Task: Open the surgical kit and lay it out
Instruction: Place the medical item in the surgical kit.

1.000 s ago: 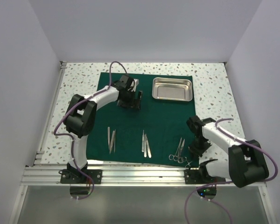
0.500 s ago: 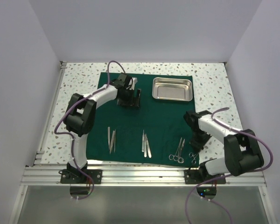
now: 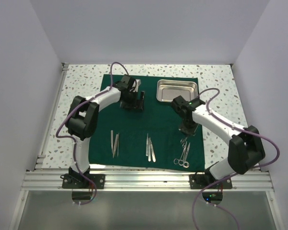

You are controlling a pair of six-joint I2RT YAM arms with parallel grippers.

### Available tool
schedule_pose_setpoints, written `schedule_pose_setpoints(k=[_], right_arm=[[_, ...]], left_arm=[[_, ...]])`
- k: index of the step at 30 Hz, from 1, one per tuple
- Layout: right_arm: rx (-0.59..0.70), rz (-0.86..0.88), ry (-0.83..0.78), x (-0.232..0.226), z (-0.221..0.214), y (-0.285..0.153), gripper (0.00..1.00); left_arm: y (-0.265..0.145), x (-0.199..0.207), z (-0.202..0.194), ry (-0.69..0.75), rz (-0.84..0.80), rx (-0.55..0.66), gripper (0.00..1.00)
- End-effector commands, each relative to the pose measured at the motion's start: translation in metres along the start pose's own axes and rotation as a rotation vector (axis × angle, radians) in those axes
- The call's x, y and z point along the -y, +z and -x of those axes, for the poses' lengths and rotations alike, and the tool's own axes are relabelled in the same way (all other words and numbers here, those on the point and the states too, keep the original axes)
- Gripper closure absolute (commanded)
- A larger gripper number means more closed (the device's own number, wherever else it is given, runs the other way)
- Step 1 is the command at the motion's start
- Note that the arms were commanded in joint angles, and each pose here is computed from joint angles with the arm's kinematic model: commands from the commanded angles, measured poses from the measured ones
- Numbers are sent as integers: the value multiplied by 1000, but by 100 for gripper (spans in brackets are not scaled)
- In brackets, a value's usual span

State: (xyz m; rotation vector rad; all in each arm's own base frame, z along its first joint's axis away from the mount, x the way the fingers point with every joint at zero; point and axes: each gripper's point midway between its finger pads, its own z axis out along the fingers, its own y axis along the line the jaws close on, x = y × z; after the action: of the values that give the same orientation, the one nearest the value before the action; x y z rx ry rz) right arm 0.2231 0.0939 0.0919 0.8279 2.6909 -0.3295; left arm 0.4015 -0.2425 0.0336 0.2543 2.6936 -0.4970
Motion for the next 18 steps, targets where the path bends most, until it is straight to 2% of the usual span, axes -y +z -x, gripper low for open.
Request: schedule_pose_setpoints(k=[1,6,12,13,14,15,16,17,18], right_arm=[[-80,-22,-62,-1,-45,0,100],[-129,-4,-130,-4,-80,-16,100],[-133,-9,-175,6,-82,-25,100],[-140,-16,-177,7,-86,-19,95],[-138,-16,-179,6,-86,-15,79],[-138,-21,-179,6,-88,-11,55],[-137,-5,-172,2,-90,-6,23],[-130,3,-167,-1,-88,-6,11],[-127,7,-166,-2,-87,-6,3]], left_arm=[[-15,-5,26,15,20,82,9],[-24,-11,29,4,29,101,9],[-24,-13,25,0,30,102,9],[-24,-12,24,4,28,101,9],[-25,-13,25,3,30,101,9],[-26,-12,26,4,29,106,9],[-27,-13,26,2,32,107,9],[-29,-12,26,4,31,108,9],[-32,-11,29,5,31,116,9]])
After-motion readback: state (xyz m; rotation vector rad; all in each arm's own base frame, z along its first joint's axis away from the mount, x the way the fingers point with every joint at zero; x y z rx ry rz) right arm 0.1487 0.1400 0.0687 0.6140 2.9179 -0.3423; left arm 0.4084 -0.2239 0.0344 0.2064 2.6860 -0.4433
